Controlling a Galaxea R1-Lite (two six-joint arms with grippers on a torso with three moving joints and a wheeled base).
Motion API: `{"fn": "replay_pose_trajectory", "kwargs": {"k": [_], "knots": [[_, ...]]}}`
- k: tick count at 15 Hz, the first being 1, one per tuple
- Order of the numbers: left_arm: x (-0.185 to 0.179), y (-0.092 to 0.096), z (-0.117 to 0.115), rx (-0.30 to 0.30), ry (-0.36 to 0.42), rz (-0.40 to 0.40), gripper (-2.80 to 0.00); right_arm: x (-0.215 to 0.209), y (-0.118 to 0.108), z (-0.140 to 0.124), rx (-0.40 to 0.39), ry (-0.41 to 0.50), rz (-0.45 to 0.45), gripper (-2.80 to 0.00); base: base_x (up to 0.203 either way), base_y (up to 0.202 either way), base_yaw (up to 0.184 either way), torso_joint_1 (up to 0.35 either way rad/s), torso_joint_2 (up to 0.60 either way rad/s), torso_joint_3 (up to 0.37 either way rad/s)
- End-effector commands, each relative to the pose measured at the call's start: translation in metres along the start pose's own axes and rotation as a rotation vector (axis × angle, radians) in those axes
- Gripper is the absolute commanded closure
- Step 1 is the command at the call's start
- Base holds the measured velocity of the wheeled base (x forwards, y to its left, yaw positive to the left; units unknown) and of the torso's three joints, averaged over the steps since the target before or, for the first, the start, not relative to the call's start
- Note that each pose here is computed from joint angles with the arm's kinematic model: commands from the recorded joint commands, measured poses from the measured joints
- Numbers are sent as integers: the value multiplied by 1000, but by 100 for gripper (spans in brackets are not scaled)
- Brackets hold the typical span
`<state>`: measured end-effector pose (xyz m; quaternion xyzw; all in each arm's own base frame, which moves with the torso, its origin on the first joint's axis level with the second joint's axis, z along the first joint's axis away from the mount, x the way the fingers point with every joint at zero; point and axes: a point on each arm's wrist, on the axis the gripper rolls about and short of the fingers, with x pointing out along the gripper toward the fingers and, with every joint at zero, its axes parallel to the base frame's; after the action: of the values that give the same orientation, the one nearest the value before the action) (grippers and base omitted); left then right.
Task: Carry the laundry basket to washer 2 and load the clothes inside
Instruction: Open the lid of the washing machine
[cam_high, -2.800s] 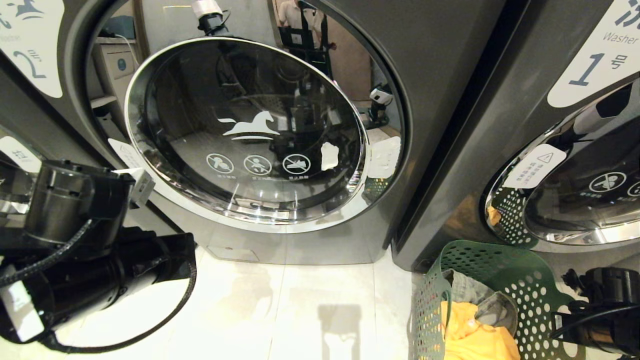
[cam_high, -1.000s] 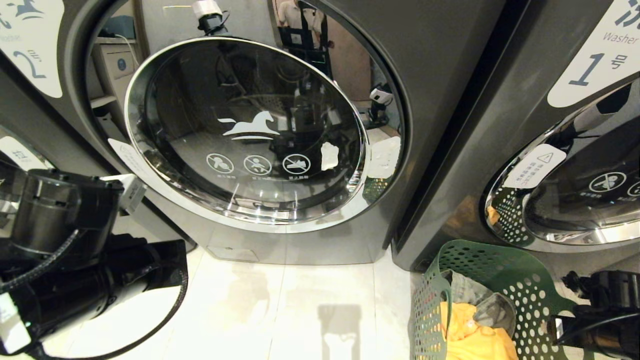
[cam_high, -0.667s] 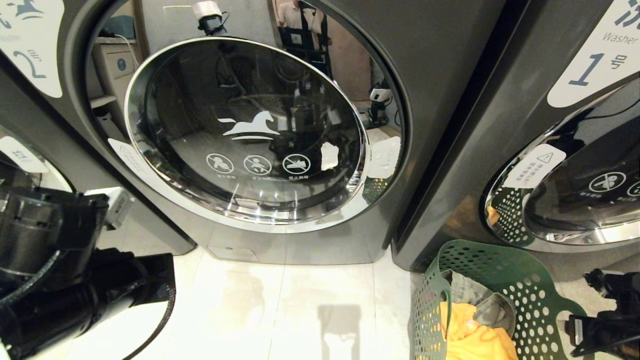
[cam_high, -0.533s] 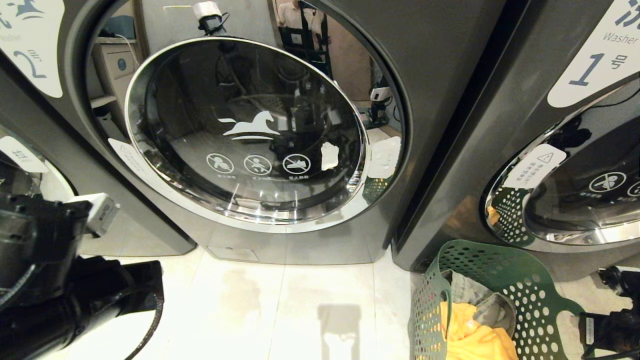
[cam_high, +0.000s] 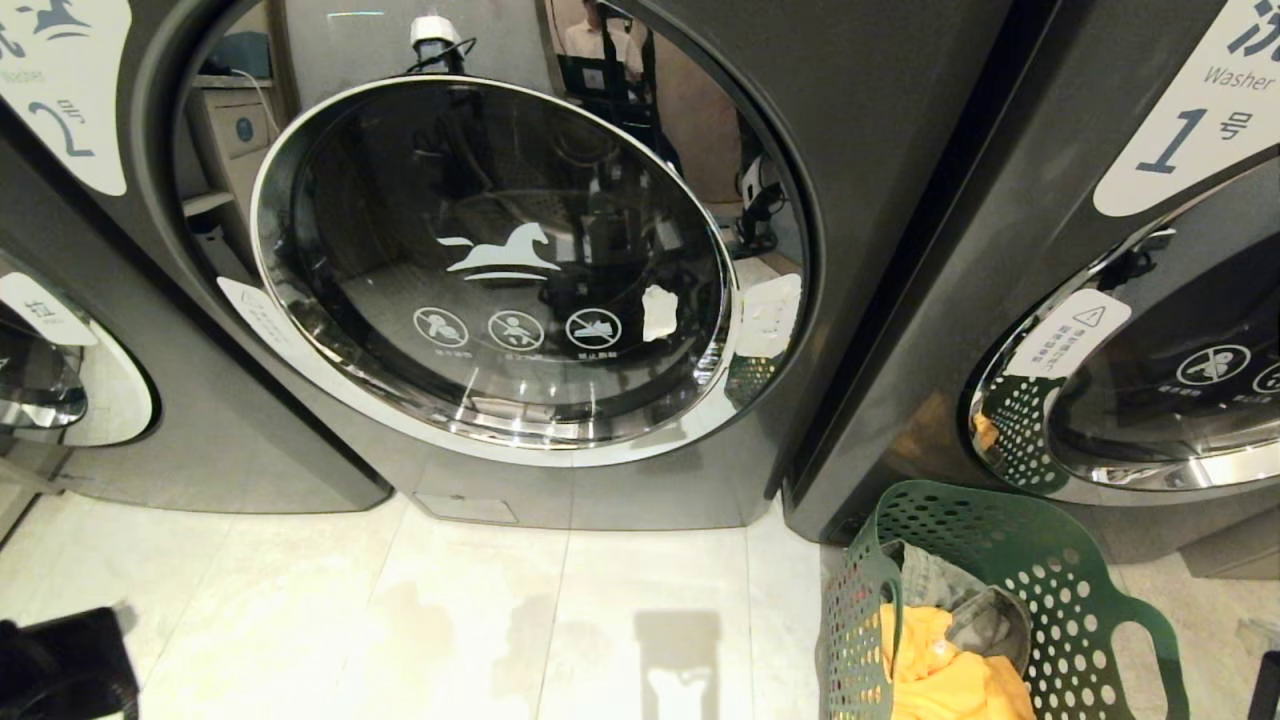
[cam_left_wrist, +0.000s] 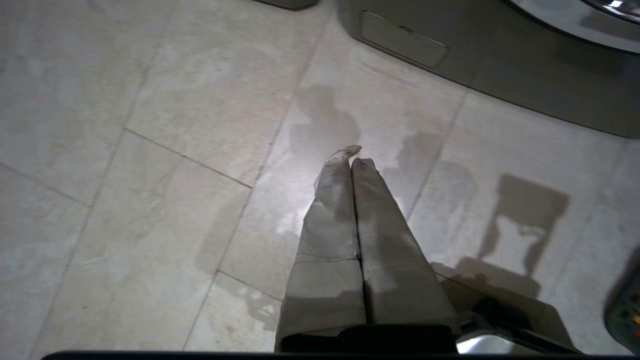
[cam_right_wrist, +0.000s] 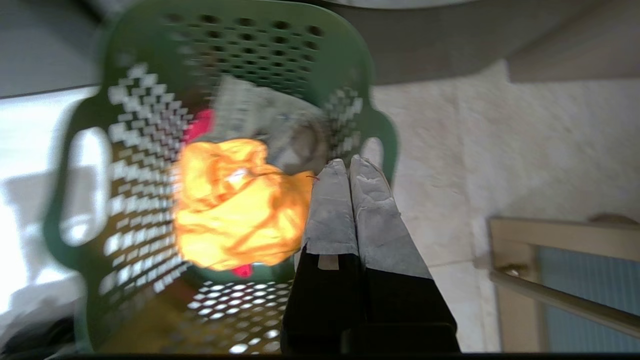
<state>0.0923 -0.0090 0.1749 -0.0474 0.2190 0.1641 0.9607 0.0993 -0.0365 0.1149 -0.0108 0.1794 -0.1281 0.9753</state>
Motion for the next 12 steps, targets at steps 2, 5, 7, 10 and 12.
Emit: {"fn": "replay_pose_trajectory", "kwargs": {"k": [2,5,7,10,12], "knots": [[-24,31,-30,-38,-101,128,0,-53,8,-11,-20,-138,76,0,0,0,0,0,0,0],[-43,46,-76,-48,-191,76,0,-88,16,-43,-40,-142,153,0,0,0,0,0,0,0],[-53,50,-98,-46,-257,-51,0,-94,16,-57,-88,-100,73,0,0,0,0,0,0,0],[-64,55,-129,34,-286,-221,0,-91,15,-69,-112,-17,-31,0,0,0,0,0,0,0],[-64,54,-136,90,-265,-270,0,-91,15,-69,-116,-16,-17,0,0,0,0,0,0,0]]}}
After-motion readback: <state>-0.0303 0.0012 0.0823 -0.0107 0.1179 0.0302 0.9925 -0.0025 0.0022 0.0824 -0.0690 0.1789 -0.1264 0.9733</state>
